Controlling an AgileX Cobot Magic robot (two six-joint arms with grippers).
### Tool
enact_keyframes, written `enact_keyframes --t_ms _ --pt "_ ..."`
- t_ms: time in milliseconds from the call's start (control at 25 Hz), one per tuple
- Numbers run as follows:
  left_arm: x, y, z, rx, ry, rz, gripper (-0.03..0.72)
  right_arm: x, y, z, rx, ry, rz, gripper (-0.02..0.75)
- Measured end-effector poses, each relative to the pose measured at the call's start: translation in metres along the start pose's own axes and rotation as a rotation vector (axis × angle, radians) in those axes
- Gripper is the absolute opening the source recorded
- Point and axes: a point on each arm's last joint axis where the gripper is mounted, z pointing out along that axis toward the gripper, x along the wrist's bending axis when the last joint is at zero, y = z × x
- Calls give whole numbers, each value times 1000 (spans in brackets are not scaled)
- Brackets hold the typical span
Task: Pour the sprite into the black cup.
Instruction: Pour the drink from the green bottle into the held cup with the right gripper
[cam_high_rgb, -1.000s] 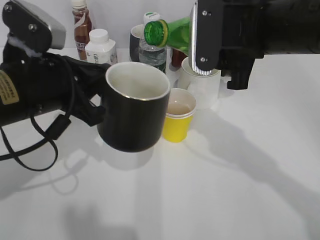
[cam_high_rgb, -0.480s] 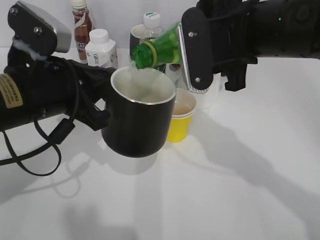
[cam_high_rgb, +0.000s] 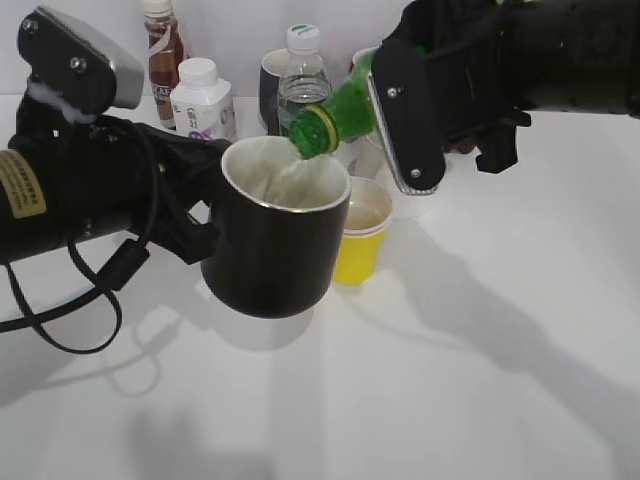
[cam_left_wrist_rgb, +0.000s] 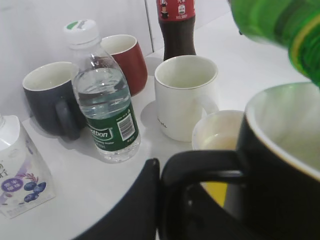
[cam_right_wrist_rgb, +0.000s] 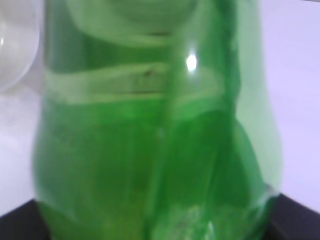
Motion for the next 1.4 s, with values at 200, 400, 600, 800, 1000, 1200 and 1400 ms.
enact_keyframes --t_ms 200,400,600,800,1000,1200,1400 --pt "0 0 0 4 0 0 46 0 -1 0 13 -3 -57 424" --pt "0 0 0 5 0 0 46 -1 -2 0 16 -7 -89 424" --pt "0 0 0 5 0 0 46 -1 -2 0 17 -8 -99 424" --pt "0 -1 0 6 0 1 46 -1 -2 0 17 -8 -100 424" --pt "0 -1 0 8 1 1 46 0 -1 0 13 -1 -47 423" --pt "0 0 0 -5 0 1 46 2 0 0 3 21 105 423" --pt "0 2 0 -26 -1 2 46 4 2 0 -10 45 278 424"
